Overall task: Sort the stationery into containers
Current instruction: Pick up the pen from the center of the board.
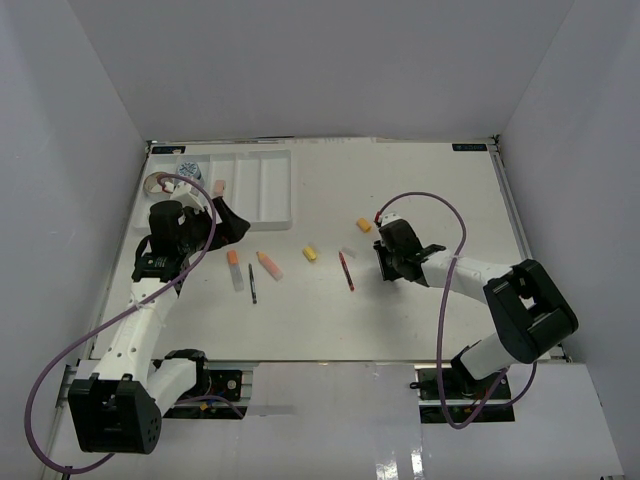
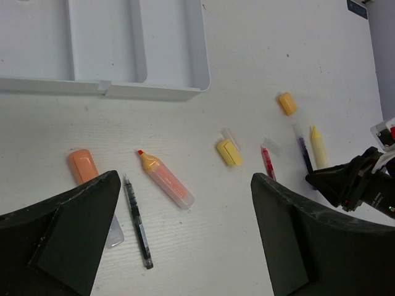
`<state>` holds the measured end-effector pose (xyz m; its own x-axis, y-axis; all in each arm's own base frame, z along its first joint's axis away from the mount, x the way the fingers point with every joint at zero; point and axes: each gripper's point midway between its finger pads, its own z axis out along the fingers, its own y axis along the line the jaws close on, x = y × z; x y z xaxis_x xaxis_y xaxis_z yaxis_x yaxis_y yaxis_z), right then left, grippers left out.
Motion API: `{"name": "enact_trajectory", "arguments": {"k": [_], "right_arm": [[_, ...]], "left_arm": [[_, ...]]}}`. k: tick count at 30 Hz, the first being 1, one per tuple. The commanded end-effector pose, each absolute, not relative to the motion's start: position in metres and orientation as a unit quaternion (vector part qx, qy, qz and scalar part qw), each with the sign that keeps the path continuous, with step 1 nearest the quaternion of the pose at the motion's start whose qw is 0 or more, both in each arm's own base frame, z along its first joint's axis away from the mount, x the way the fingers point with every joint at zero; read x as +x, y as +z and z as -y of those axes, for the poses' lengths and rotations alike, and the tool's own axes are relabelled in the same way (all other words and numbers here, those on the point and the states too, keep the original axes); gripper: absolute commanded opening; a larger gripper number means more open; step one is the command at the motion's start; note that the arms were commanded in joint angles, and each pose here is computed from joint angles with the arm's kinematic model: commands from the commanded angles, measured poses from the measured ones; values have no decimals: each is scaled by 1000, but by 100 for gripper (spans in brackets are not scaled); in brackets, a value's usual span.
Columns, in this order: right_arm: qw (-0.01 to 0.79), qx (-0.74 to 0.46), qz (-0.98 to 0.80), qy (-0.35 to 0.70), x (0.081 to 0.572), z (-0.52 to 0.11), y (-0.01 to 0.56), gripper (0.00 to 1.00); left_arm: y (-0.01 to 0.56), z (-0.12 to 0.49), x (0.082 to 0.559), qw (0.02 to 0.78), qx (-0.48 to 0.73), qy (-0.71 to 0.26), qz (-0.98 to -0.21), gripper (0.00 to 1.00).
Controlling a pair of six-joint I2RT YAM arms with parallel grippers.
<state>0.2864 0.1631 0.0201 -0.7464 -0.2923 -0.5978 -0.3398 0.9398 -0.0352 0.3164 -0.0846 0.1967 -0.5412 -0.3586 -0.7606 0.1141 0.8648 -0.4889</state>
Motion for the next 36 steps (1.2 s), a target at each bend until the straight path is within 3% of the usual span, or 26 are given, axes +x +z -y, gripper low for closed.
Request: {"name": "enact_trajectory", "arguments": {"k": [1, 8, 17, 24, 36], "right_arm": [[313, -163, -934, 50, 289, -168, 19, 31], [298, -162, -939, 58, 280, -168, 23, 8], [387, -128, -893, 193, 263, -201, 89, 8], [440, -114, -842, 290, 250, -239, 137, 8], [466, -94, -802, 362, 242, -259, 166, 8]], "left_arm": [[204, 90, 316, 478, -66, -265, -835, 98], [201, 104, 307, 451, -63, -303, -837, 98], [229, 145, 284, 432, -77, -368, -820, 98], [227, 224, 274, 400, -77, -391, -825, 98], [210, 319, 285, 401, -41, -365, -840, 84]]}}
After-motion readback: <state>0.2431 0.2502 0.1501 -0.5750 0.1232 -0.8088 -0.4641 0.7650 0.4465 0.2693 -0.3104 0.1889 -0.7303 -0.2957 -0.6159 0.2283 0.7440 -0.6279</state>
